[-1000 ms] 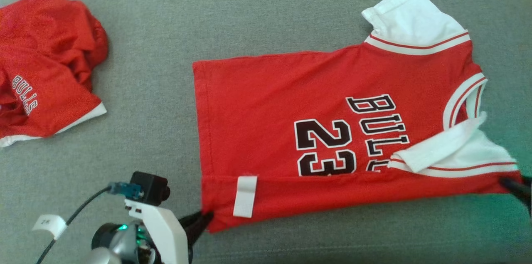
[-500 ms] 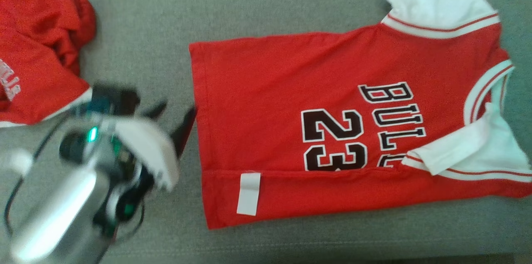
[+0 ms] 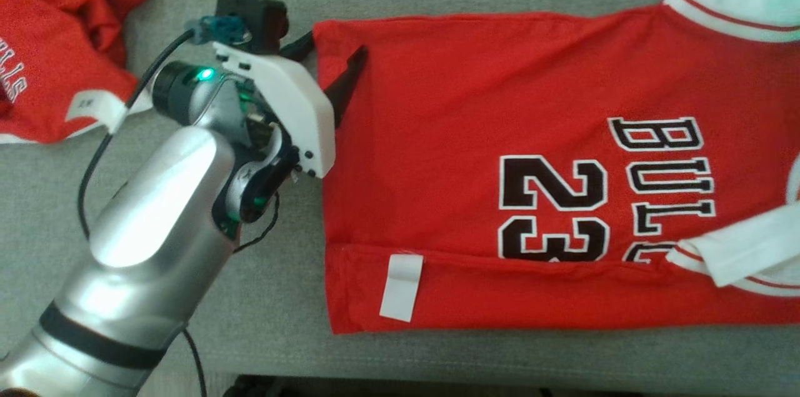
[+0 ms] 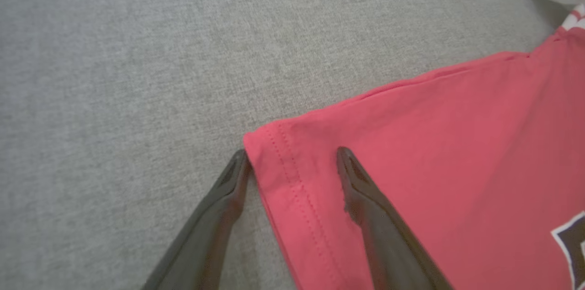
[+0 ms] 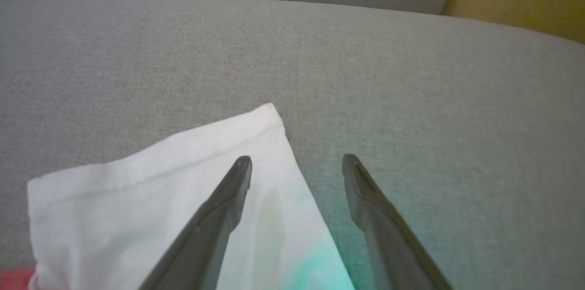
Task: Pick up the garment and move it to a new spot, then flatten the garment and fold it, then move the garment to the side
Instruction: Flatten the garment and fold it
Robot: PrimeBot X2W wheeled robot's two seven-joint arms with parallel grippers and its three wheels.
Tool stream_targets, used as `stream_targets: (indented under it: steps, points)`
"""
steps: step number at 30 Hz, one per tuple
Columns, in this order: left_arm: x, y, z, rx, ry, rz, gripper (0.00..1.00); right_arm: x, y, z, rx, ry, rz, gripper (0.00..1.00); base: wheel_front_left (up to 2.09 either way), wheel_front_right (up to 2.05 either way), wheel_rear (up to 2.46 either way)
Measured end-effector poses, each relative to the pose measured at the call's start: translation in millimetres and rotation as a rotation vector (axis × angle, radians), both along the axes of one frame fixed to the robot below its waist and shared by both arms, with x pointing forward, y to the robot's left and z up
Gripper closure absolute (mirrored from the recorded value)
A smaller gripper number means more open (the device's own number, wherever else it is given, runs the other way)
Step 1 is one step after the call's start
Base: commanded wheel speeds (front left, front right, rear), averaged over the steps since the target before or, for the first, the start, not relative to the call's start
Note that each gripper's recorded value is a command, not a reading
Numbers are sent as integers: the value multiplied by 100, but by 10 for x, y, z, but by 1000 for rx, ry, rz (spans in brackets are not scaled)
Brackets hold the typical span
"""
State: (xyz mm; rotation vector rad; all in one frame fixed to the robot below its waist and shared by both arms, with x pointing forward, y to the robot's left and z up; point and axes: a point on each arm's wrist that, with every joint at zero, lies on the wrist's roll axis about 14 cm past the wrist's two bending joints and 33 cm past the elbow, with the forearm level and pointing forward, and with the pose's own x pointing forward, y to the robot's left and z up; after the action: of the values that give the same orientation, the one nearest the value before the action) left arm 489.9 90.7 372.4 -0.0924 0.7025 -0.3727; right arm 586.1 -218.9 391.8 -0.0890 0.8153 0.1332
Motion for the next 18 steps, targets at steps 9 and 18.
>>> stream_targets:
  steps: [9,18]
  points:
    - [-14,17,-17,13,7,-15,0,84,166,-290,11,68,16,0,0,0,0]
    - [-26,-39,-36,-9,32,-45,0,63,337,-309,59,94,55,79,0,0,0]
